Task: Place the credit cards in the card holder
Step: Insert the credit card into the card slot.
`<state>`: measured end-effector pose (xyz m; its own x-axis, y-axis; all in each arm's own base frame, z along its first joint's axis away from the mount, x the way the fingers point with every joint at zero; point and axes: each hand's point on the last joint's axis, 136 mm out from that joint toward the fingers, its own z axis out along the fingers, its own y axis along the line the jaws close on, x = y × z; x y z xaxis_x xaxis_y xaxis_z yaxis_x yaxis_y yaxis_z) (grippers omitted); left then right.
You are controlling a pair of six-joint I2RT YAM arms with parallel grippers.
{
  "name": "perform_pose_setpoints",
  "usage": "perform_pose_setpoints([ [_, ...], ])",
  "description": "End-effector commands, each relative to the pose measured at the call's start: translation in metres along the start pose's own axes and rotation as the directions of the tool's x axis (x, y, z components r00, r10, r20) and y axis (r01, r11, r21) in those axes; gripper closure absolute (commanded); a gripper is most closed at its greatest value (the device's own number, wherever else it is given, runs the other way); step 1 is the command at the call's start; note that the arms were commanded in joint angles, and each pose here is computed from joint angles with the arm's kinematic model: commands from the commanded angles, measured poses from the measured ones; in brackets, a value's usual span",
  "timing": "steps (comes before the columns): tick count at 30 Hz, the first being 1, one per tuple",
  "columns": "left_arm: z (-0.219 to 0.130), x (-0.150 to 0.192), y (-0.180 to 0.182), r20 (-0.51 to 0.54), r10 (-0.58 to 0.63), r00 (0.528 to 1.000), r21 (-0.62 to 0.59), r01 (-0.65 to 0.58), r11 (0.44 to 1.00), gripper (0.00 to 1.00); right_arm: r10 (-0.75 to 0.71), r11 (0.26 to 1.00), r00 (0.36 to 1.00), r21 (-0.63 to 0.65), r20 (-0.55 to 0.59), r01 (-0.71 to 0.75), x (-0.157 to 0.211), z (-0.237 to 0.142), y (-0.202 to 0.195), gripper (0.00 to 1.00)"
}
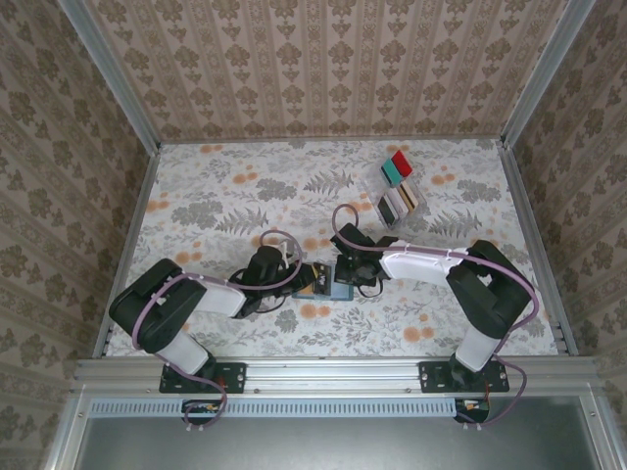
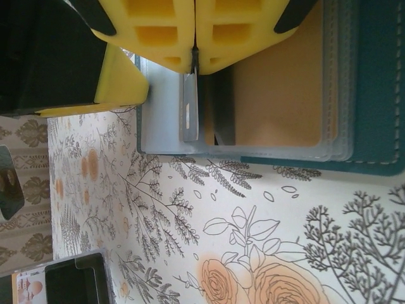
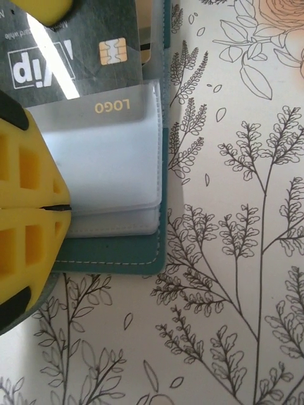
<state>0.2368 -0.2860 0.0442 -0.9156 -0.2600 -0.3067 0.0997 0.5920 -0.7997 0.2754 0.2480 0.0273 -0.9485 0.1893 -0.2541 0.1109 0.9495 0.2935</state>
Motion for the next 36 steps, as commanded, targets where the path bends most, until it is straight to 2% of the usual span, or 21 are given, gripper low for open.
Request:
perform_pose_setpoints([
  [1,0.004,0.005,0.005,-0.027,-0.002,1.0,-0.031,0.001,1.0,0.93,-0.002,1.0,1.0,0.017,0.026,0.002,-0.004,-0.022,-0.004,0.88],
  [4,0.005,0.006,0.006,-0.026,-0.005,1.0,-0.037,0.004,0.999,0.92,0.0,0.996,0.998,0.083,0.056,-0.005,-0.011,-0.033,-0.021,0.83],
  [8,0.007,0.006,0.005,-0.038,-0.002,0.999,-0.04,0.001,0.999,0.9,0.031,0.994,0.999,0.101,0.013,-0.032,-0.008,-0.022,-0.039,0.82],
  [13,0.01,0.008,0.002,-0.057,0.006,0.998,-0.052,-0.009,0.999,0.88,0.034,0.998,0.999,0.045,-0.037,-0.033,-0.002,-0.006,-0.034,0.87],
  [17,0.014,0.013,0.001,-0.089,0.016,0.996,-0.08,-0.023,0.997,0.82,0.048,0.997,0.996,0.06,-0.071,-0.044,0.004,0.003,-0.036,0.9],
  [20,0.015,0.016,0.002,-0.117,0.024,0.993,-0.121,-0.038,0.992,0.77,0.056,0.997,0.995,0.066,-0.088,-0.05,0.009,0.007,-0.038,0.92],
  [30,0.014,0.025,0.009,-0.21,0.064,0.976,-0.282,-0.123,0.952,0.69,0.077,0.996,0.992,0.048,-0.097,-0.072,0.015,0.012,-0.038,0.95],
  [36,0.007,0.023,0.008,-0.217,0.108,0.97,-0.34,-0.179,0.923,0.66,0.077,0.996,0.992,0.049,-0.103,-0.072,0.018,0.014,-0.039,0.95],
])
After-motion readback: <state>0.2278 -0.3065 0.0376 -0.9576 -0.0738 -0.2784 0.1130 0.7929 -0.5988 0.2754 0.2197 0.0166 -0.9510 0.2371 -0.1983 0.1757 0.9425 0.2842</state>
